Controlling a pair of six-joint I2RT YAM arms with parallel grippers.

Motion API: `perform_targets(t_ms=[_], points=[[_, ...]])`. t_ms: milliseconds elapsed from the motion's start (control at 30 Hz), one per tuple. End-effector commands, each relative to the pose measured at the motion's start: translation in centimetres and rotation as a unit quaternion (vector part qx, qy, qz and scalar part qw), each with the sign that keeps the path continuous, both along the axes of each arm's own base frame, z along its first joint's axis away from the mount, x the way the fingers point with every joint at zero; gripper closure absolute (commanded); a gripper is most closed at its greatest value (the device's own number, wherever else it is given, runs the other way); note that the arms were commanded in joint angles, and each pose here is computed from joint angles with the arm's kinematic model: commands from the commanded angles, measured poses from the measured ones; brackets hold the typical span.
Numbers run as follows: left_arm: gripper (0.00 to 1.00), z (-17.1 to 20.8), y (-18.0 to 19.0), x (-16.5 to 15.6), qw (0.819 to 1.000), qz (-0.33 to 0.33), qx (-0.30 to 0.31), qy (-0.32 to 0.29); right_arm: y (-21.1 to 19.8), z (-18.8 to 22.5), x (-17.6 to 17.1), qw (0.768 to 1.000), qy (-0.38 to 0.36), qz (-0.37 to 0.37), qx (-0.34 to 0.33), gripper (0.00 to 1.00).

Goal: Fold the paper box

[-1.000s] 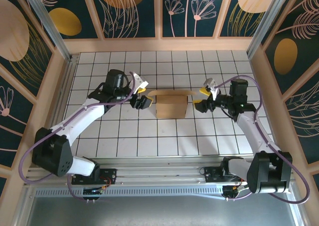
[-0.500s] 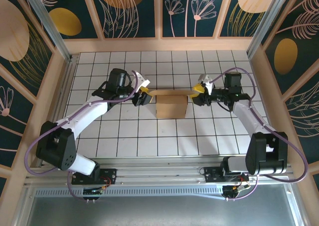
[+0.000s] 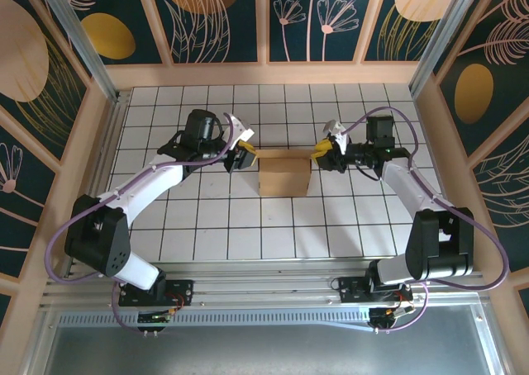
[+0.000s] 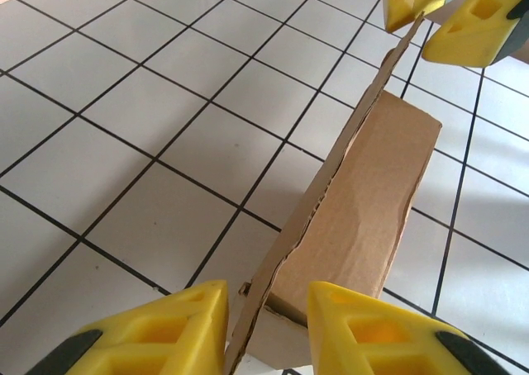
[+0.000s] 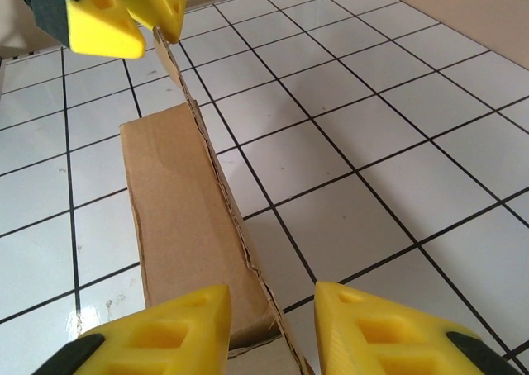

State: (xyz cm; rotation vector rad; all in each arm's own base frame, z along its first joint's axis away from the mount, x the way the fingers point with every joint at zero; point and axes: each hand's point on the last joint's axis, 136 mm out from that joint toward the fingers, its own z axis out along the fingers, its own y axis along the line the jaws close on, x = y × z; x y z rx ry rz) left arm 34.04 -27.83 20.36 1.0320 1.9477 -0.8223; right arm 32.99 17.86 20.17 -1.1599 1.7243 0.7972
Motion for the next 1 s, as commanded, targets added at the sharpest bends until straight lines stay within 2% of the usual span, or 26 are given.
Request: perform_targets(t_ms=[0,300,633,833,967], points=[[0.71,0.0,-0.2,0.0,1.000,-0.003,0.007,0.002,0.1,0.5,-0.4,1.000,-0.004,0.002,-0.005,0.67],[0.73,-1.8,0.4,0.1,0.999,0.011,0.041,0.018,0.2,0.2,-0.5,1.000,0.011,0.003,0.001,0.78],[0.80,1.0,-1.0,-0.2,1.000,0.004,-0.018,0.018,0.5,0.3,-0.3,0.999,0.024,-0.032,0.000,0.84],[0.81,0.6,-0.8,0.1,0.999,0.020,-0.008,0.035,0.9,0.7,-0.1,0.997,0.022,-0.074,-0.002,0.89],[0.87,1.1,-1.2,0.1,0.999,0.021,-0.018,0.044,0.8,1.2,-0.2,0.996,0.031,-0.086,0.000,0.89]])
